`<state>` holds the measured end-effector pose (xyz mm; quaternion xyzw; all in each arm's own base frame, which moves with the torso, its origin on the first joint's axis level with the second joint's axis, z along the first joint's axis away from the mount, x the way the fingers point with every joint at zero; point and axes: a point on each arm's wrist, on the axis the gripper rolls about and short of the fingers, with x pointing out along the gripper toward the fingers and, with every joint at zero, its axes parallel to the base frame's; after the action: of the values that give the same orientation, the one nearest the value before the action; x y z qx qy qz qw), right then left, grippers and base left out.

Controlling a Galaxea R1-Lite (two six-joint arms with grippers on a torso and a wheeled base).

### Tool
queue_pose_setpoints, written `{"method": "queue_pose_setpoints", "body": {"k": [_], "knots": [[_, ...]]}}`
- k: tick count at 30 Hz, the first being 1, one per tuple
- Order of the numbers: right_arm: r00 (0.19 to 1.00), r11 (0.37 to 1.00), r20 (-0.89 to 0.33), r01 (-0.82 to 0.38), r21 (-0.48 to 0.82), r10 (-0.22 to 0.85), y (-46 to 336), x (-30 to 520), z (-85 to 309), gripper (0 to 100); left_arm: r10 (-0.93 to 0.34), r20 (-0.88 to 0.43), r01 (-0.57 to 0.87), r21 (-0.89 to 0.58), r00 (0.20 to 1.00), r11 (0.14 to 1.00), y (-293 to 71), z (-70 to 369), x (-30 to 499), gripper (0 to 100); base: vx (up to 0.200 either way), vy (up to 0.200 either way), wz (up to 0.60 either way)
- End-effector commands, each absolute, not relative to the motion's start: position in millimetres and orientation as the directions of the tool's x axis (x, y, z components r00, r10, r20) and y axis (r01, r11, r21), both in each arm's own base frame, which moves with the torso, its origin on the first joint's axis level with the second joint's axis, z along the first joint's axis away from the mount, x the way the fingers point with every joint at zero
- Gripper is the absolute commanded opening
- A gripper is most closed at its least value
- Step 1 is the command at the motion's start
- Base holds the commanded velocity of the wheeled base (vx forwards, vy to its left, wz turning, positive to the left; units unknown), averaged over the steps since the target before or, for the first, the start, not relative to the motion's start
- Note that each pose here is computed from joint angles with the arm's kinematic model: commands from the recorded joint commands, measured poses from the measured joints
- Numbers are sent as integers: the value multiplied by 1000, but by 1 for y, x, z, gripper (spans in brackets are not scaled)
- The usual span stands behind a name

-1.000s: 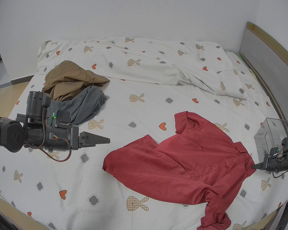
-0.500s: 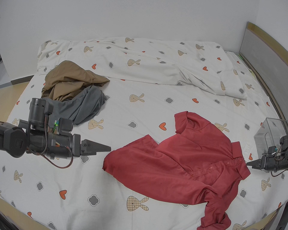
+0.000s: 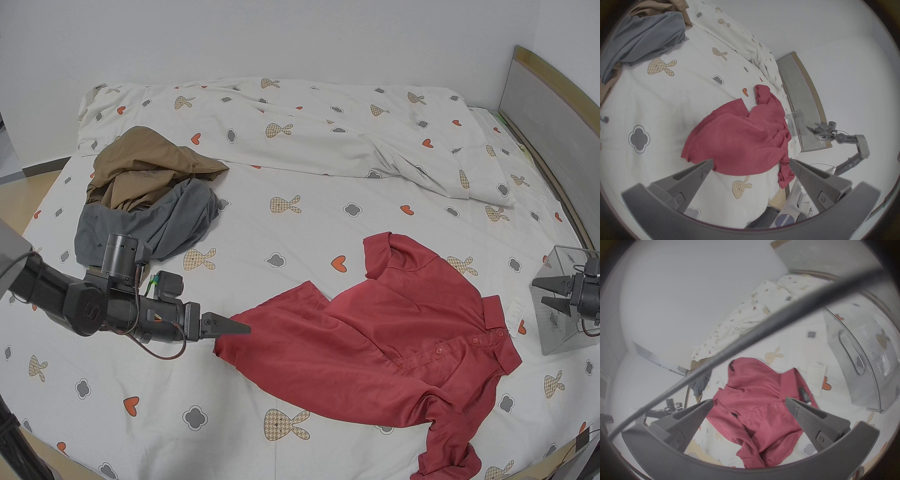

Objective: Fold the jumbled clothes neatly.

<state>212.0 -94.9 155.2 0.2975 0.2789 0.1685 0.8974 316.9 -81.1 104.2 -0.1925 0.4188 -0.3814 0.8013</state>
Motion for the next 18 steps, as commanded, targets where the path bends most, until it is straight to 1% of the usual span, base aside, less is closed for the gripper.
{"method": "queue_pose_setpoints", "body": {"k": [1,3,8,12,15,18], "knots": [[805,780,-314,-266,567,503,-69,190,191,100,-759,-554,413,-637,341,650,-85,71,350,100,0,0,0],[800,778,-298,-299,553,520,-60,185,197,100,-749,-557,414,-624,358,663,-86,66,363,100,0,0,0],[799,764,-269,-326,557,537,-51,176,207,100,-737,-536,418,-607,413,676,-73,74,378,100,0,0,0],[790,757,-272,-332,563,549,-47,172,203,100,-724,-518,421,-591,456,688,-60,83,382,100,0,0,0],[785,753,-277,-331,569,554,-46,171,200,100,-720,-523,440,-571,456,694,-57,80,383,100,0,0,0],[777,748,-281,-334,574,563,-44,171,198,100,-725,-543,448,-570,424,689,-63,68,381,100,0,0,0]]}}
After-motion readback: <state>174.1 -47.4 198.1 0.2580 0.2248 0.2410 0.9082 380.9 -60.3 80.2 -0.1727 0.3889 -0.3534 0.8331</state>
